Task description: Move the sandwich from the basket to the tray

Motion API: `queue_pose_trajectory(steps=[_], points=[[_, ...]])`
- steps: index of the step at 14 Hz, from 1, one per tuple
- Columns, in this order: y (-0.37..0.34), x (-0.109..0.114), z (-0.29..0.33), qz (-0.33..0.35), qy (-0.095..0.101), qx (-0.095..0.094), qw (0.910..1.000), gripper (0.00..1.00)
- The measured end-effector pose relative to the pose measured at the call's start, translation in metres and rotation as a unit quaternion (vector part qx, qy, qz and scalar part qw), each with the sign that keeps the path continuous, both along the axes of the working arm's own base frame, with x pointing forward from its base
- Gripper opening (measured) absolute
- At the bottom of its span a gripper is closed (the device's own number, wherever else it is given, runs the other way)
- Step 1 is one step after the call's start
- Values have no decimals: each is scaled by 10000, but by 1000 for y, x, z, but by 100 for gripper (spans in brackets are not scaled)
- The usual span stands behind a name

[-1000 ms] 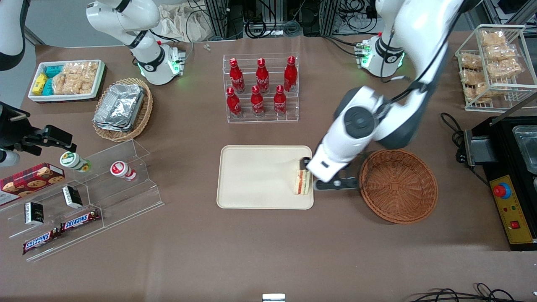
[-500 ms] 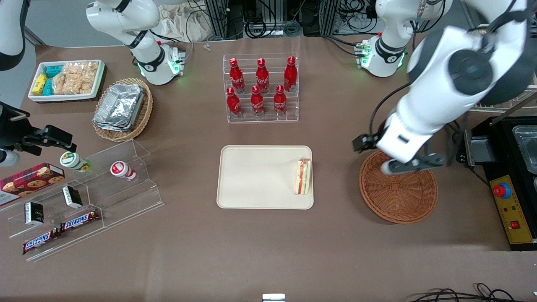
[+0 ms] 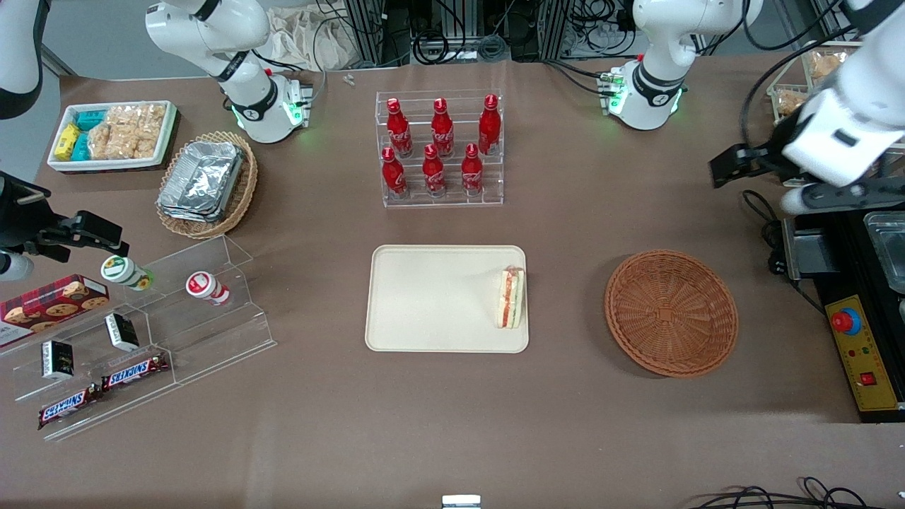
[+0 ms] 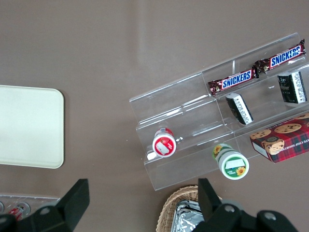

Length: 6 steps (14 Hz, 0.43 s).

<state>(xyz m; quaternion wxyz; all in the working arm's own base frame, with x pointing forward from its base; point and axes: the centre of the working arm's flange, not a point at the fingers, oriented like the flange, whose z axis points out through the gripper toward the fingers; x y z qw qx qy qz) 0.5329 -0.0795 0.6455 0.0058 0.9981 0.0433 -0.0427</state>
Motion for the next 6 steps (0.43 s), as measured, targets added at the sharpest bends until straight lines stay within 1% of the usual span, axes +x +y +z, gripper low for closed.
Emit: queue_pose_trajectory(steps=[2,4,6], points=[[14,-6,-5,40,75,40,10000,100],[14,-7,-11,29,124,121,9998,100],[11,-6,-14,3,132,128,9998,100]])
